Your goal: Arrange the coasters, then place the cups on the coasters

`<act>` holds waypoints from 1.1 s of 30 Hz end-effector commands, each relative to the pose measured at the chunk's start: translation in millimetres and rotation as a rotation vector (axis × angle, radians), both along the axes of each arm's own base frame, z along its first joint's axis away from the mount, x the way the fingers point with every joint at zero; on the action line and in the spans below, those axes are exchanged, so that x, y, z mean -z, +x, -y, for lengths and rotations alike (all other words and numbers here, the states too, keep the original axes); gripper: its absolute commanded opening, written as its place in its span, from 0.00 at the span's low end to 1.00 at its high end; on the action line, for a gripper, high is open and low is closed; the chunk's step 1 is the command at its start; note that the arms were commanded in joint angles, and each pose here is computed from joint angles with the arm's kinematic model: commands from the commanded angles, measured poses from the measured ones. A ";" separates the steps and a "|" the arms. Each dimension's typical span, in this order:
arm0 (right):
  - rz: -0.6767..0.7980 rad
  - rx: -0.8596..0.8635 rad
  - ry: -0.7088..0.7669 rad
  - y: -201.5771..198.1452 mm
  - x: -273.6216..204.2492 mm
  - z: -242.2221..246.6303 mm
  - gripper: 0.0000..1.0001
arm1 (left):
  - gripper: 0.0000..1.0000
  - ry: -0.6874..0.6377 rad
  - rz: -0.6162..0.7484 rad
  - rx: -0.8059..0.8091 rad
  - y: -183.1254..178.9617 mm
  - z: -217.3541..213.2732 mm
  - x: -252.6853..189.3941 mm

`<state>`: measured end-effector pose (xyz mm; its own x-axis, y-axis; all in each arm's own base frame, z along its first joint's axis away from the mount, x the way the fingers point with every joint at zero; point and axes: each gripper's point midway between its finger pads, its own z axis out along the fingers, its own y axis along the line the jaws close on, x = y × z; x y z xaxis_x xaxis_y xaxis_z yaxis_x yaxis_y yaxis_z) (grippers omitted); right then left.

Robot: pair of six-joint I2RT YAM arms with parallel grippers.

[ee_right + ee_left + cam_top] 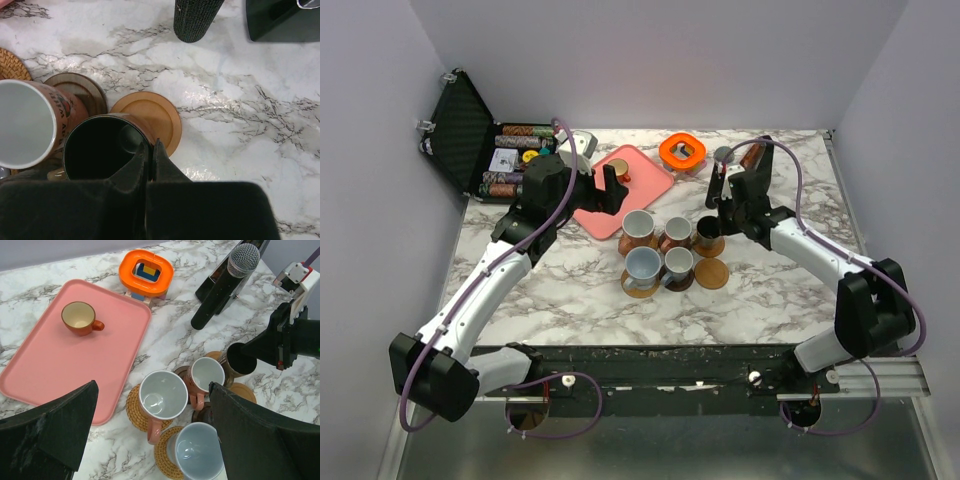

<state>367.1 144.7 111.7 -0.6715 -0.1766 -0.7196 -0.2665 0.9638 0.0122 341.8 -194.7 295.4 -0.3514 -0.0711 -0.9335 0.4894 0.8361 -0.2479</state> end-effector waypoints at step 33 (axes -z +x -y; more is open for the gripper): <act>-0.031 0.070 -0.004 11.0 25.6 10.5 0.07 | 0.99 -0.025 -0.022 0.049 0.6 9.4 6.6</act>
